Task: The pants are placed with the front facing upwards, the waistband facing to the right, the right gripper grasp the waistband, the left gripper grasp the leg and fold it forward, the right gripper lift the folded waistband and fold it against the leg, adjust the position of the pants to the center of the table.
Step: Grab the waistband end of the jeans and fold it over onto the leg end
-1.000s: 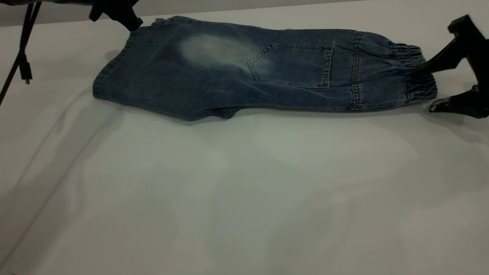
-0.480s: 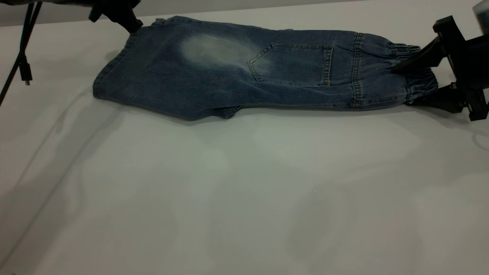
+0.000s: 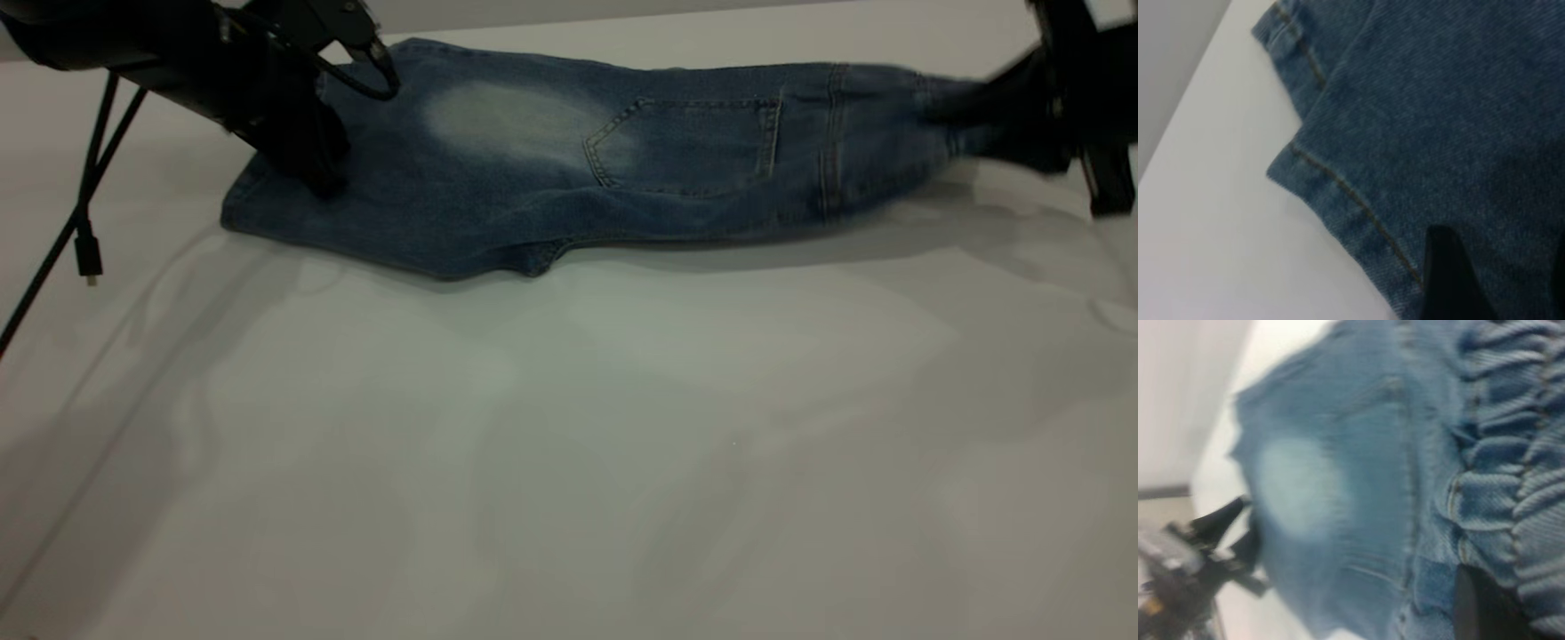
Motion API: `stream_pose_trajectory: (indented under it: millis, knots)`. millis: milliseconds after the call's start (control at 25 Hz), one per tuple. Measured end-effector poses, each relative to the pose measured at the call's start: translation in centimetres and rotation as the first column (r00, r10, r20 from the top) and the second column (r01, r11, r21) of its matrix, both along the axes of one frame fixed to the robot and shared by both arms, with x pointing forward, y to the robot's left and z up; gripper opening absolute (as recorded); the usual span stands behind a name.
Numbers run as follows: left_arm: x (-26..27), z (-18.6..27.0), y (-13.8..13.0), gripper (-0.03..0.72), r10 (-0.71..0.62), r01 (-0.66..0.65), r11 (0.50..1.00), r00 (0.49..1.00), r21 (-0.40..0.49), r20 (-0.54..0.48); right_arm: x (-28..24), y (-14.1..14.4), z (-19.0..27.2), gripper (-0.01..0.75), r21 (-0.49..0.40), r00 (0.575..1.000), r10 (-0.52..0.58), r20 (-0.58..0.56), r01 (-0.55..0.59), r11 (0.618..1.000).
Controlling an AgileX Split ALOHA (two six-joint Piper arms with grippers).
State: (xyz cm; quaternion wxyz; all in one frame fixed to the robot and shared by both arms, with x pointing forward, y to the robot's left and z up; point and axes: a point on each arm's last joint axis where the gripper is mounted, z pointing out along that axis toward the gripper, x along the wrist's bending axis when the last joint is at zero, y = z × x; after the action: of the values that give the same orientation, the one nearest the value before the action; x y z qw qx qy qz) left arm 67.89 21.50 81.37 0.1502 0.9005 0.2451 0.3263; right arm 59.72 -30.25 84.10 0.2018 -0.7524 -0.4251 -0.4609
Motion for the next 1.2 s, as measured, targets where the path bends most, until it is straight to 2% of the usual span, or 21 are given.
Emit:
stream_pose_trajectory:
  millis: [320, 400, 640, 840, 960, 1120, 1200]
  knots:
    - [-1.2, -0.8, -4.1, 0.344, -0.089, 0.089, 0.996, 0.996, -0.004, -0.031, 0.7, 1.0, 6.7, 0.083, 0.056, 0.972, 0.074, 0.224, -0.088, 0.995]
    - [-1.7, -0.8, -5.3, 0.344, -0.101, 0.100, 0.995, 0.994, -0.017, -0.043, 1.0, 2.0, 7.4, 0.083, 0.084, 0.959, 0.111, 0.262, -0.138, 0.987]
    - [-3.1, -0.9, -8.5, 0.344, -0.145, 0.141, 0.989, 0.986, -0.045, -0.081, 1.6, 5.5, 8.6, 0.083, 0.087, 0.925, 0.213, 0.316, -0.252, 0.964]
    - [-2.8, 0.4, -7.0, 0.347, -0.076, 0.067, 0.995, 0.990, -0.078, -0.117, 1.7, 5.2, 8.6, 0.083, 0.096, 0.929, 0.199, 0.312, -0.239, 0.966]
    - [-2.4, 1.9, -6.3, 0.352, -0.069, 0.061, 0.995, 0.993, -0.079, -0.095, 1.6, 5.5, 8.7, 0.083, 0.097, 0.927, 0.209, 0.313, -0.250, 0.963]
    - [-2.0, 3.5, -6.7, 0.353, -0.071, 0.069, 0.993, 0.997, -0.092, -0.024, 1.4, 5.6, 9.0, 0.083, 0.128, 0.918, 0.222, 0.330, -0.276, 0.953]
    - [-2.3, 3.0, -6.7, 0.353, -0.078, 0.071, 0.994, 0.994, -0.085, -0.079, 1.2, 6.1, 9.2, 0.083, 0.154, 0.907, 0.241, 0.345, -0.308, 0.939]
